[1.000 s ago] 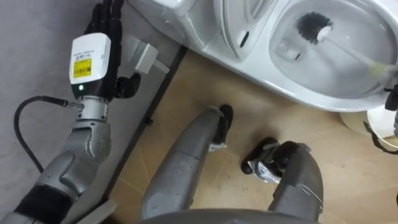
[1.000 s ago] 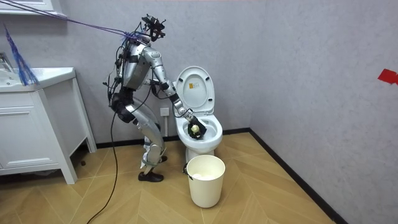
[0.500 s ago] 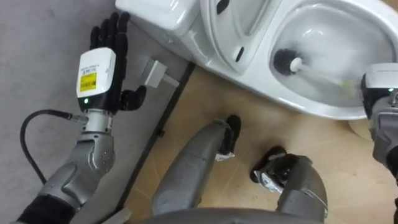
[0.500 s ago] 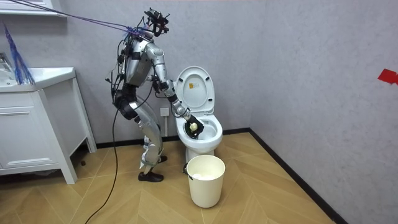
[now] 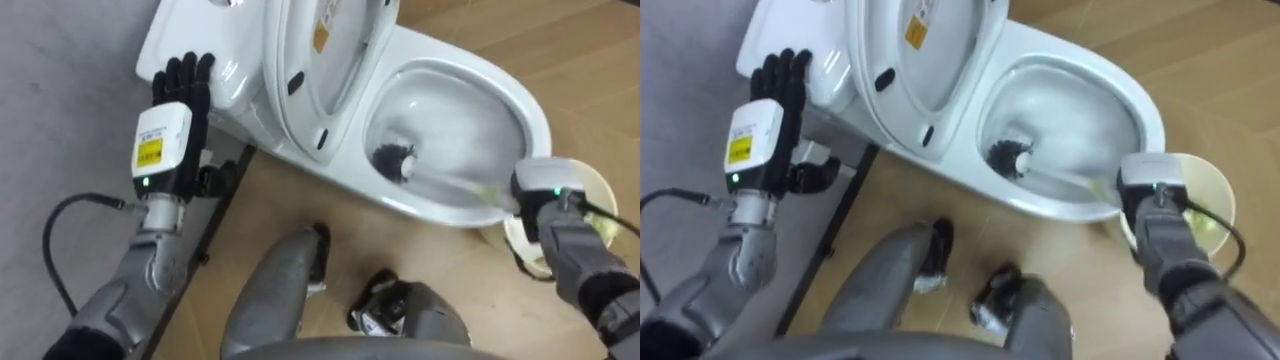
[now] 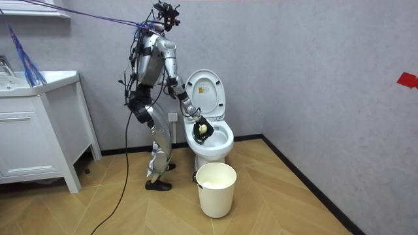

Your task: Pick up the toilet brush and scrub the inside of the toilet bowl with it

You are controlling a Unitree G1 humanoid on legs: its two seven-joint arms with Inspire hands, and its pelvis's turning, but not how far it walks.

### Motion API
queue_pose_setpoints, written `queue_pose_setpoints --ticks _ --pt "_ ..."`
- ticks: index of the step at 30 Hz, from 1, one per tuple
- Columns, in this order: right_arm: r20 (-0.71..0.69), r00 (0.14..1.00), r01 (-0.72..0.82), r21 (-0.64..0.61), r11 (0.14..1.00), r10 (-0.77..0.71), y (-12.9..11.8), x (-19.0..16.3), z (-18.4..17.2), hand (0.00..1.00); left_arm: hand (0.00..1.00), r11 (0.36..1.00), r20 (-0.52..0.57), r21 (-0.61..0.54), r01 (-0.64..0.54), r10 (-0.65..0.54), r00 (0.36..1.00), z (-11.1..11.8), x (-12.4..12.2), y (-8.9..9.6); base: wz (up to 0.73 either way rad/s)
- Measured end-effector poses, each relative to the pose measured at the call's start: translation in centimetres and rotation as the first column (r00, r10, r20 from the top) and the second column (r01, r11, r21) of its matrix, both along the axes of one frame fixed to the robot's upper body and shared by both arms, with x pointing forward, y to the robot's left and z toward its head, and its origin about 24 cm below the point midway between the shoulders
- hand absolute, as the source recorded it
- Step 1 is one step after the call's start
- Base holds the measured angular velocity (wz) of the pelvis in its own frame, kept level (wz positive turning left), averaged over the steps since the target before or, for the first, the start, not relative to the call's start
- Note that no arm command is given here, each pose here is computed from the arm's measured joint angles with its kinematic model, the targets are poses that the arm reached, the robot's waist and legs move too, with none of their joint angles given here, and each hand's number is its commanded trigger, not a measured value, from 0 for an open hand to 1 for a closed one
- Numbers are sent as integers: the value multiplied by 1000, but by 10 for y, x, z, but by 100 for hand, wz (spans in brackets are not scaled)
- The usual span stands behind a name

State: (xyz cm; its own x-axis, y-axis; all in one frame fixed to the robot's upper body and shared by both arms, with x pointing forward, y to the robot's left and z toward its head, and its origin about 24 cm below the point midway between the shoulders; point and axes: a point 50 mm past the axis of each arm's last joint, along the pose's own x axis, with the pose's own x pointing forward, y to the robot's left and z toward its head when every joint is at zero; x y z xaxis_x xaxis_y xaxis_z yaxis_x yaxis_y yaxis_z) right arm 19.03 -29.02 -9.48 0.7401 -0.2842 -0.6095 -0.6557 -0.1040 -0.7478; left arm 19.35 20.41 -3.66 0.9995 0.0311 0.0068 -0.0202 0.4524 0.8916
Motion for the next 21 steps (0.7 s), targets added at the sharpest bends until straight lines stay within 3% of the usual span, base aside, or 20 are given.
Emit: queue_pose_setpoints --ticks 3,10,17,21 --pt "-63 996 63 47 997 -60 -2 -35 -15 100 0 999 -71 4 -45 45 996 -11 -15 8 -7" --pt "-188 927 353 147 924 -324 1 -129 -39 100 0 972 -289 33 -233 233 929 -43 -87 34 -20" --pt "-218 760 650 245 719 -612 11 -175 -48 100 0 905 -336 30 -424 408 849 -54 -122 42 -17" --pt "-210 617 782 273 560 -758 4 -189 -50 100 0 788 -403 7 -616 566 719 -67 -146 54 -4"
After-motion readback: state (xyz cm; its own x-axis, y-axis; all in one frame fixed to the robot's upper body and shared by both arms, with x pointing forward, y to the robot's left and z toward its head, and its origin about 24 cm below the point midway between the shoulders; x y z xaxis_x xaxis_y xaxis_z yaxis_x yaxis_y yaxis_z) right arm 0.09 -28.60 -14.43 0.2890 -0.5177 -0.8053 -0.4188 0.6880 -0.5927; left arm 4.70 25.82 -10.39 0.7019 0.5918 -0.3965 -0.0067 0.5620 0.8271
